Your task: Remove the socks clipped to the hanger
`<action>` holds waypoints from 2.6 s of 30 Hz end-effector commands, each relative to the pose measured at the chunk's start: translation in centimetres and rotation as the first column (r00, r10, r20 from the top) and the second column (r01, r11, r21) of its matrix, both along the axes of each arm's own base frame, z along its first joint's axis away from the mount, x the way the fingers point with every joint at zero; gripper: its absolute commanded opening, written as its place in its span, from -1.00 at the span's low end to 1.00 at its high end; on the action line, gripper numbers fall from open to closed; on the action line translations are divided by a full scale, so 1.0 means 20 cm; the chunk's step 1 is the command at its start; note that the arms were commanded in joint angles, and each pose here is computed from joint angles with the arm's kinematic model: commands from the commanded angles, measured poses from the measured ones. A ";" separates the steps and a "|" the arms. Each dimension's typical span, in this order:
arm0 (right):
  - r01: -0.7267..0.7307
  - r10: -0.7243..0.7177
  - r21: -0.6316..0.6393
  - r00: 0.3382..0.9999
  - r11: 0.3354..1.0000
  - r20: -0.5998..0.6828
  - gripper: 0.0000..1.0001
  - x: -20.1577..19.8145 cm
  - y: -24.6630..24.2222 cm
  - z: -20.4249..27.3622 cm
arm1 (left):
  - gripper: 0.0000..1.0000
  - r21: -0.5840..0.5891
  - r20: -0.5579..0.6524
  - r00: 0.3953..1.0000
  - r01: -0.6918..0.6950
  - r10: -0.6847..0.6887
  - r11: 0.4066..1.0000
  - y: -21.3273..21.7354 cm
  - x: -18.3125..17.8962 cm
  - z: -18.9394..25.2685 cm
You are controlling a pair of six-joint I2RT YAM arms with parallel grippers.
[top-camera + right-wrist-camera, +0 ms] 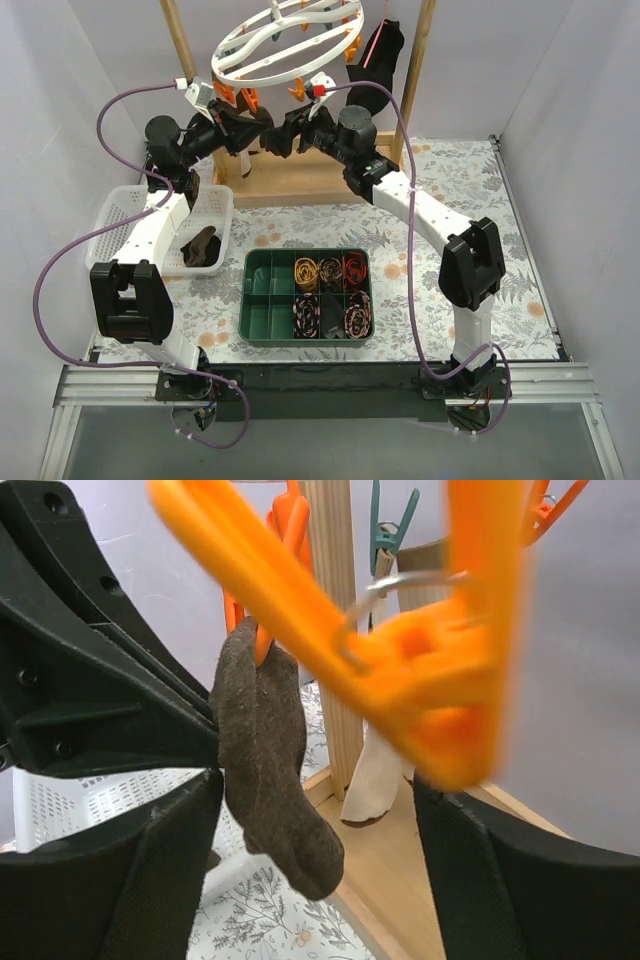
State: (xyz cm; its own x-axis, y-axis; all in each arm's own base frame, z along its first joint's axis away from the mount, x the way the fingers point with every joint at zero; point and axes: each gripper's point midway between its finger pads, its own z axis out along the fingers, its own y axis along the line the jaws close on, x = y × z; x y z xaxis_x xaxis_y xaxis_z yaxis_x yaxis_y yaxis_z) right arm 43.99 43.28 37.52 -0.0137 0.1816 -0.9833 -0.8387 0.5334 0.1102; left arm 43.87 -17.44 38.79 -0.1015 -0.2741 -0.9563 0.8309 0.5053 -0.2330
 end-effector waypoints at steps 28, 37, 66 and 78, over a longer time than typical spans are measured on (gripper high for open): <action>-0.248 0.269 0.128 0.944 0.960 -0.190 -0.97 -0.48 -0.02 0.22 | 0.17 -0.213 -0.249 0.955 0.108 -0.161 0.971 0.02 -0.29 0.23; -0.385 0.404 0.125 0.886 0.915 -0.228 -0.97 -0.57 -0.11 0.24 | 0.18 -0.468 -0.221 0.904 0.230 -0.365 0.853 0.02 -0.31 0.35; -0.445 0.463 0.129 0.850 0.886 -0.250 -0.97 -0.65 -0.14 0.28 | 0.27 -0.592 -0.198 0.954 0.067 -0.226 0.803 -0.21 -0.10 0.48; -0.435 0.456 0.137 0.847 0.890 -0.274 -0.97 -0.67 -0.16 0.26 | -0.29 -0.613 -0.233 0.947 0.031 -0.219 0.789 -0.22 -0.04 0.48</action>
